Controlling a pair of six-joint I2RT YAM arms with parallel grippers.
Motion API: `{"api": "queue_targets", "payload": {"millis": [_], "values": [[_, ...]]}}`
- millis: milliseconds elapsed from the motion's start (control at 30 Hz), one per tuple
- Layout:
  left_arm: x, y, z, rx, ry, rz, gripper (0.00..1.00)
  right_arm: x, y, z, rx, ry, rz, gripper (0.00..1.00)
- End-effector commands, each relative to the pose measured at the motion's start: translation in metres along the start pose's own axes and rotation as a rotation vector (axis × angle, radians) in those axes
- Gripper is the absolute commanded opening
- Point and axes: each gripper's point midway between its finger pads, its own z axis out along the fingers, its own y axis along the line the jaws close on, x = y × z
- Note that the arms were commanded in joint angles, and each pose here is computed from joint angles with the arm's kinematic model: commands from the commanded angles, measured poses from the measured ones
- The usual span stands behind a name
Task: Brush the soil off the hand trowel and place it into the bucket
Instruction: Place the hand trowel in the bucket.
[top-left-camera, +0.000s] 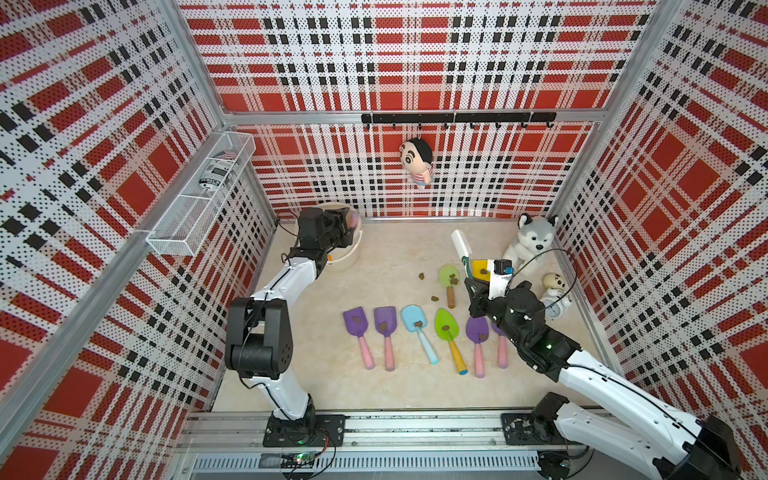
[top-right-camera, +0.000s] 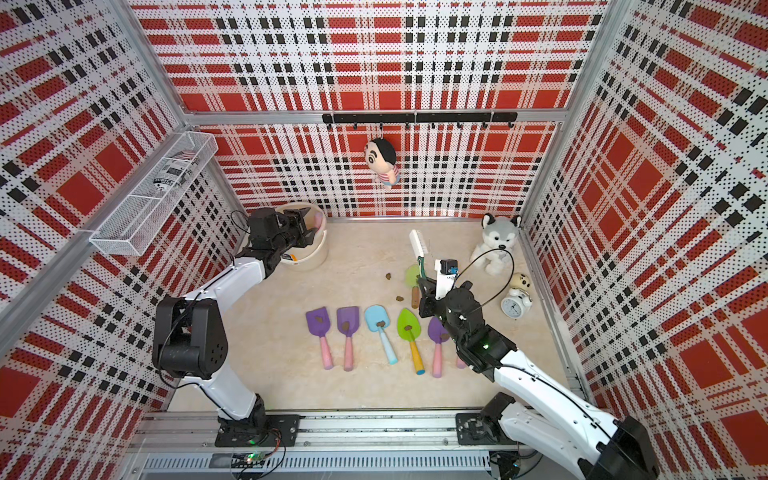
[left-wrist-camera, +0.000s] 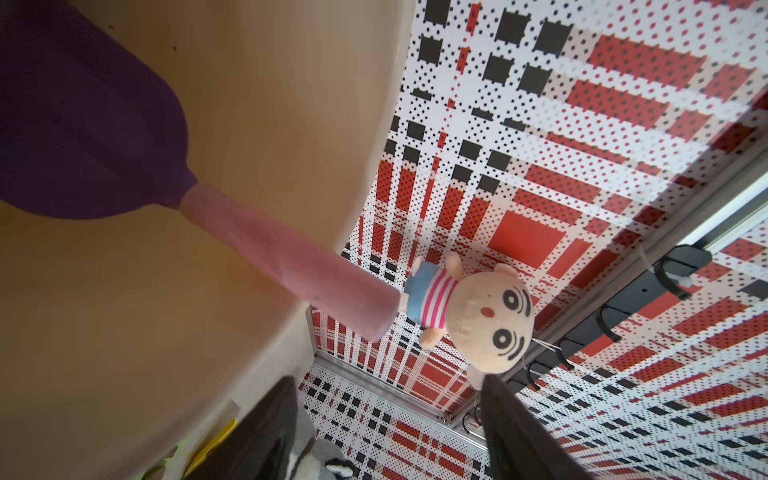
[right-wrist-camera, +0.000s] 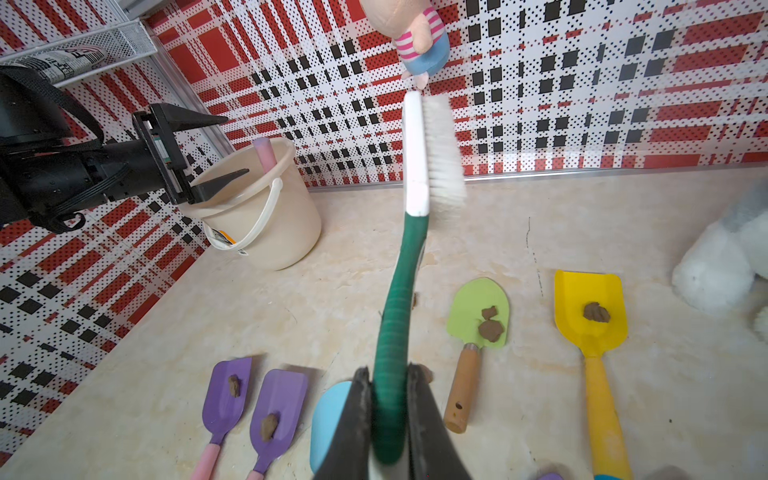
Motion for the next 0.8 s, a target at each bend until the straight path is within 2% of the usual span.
{"api": "queue_targets", "payload": {"millis": [0,133,333,400,600,767], "values": [[0.013,-0.045,-0.004,0.096,0.040,0.177,0.64,-0.014,0.005,-0.001,-0.014,-0.013,0.023,0.00],[0.034,-0.061,-0.011,0.104,0.047,0.326,0.63,-0.011,0.004,0.007,0.001,0.027,0.061,0.00],[0.069,-0.071,-0.039,0.033,-0.084,0.602,0.65,-0.007,-0.001,0.012,-0.019,0.080,0.191,0.00],[0.102,-0.066,-0.049,0.018,-0.106,0.689,0.65,-0.008,-0.007,0.011,-0.013,0.086,0.242,0.00],[0.191,-0.026,-0.059,-0.046,-0.141,0.910,0.65,-0.009,-0.034,0.005,0.030,0.074,0.374,0.00],[0.255,0.033,-0.039,-0.131,-0.086,1.056,0.66,-0.005,-0.055,-0.009,0.092,0.047,0.436,0.00]]}}
